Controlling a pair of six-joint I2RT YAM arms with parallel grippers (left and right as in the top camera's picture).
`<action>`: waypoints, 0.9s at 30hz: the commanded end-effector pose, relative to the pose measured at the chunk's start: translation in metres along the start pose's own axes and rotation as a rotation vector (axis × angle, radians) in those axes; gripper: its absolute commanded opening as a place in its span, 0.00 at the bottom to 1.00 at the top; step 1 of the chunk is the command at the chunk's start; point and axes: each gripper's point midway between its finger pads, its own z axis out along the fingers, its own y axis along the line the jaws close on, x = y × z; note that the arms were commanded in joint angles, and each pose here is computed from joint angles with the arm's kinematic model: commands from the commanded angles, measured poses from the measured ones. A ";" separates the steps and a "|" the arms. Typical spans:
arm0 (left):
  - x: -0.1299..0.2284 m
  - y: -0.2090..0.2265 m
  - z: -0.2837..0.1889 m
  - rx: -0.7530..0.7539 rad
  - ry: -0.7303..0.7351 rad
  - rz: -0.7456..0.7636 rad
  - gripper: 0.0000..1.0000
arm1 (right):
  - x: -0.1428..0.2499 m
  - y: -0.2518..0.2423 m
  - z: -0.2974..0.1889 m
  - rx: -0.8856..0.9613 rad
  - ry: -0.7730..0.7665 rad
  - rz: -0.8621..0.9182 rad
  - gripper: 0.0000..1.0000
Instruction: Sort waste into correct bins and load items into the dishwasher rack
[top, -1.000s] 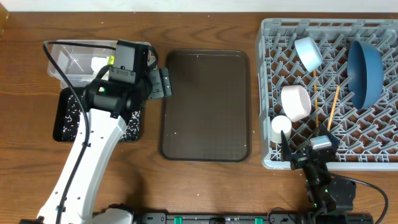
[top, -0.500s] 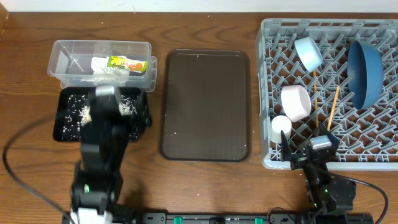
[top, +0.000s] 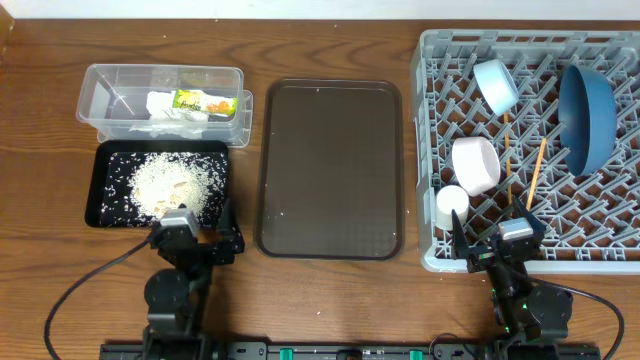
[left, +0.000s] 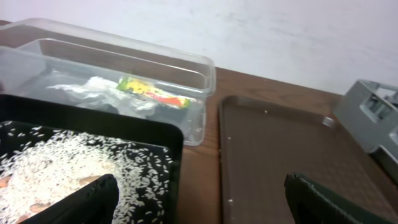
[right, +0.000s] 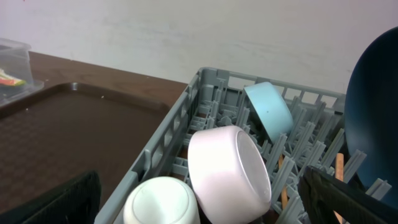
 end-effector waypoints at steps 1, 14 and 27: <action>-0.002 0.004 -0.002 -0.004 -0.048 0.008 0.88 | 0.000 0.000 0.000 -0.002 -0.002 0.004 0.99; 0.011 0.007 -0.001 -0.008 -0.028 0.006 0.88 | 0.000 0.000 0.000 -0.002 -0.002 0.004 0.99; 0.011 0.007 0.000 -0.009 -0.027 0.006 0.88 | 0.000 0.000 0.000 -0.002 -0.002 0.004 0.99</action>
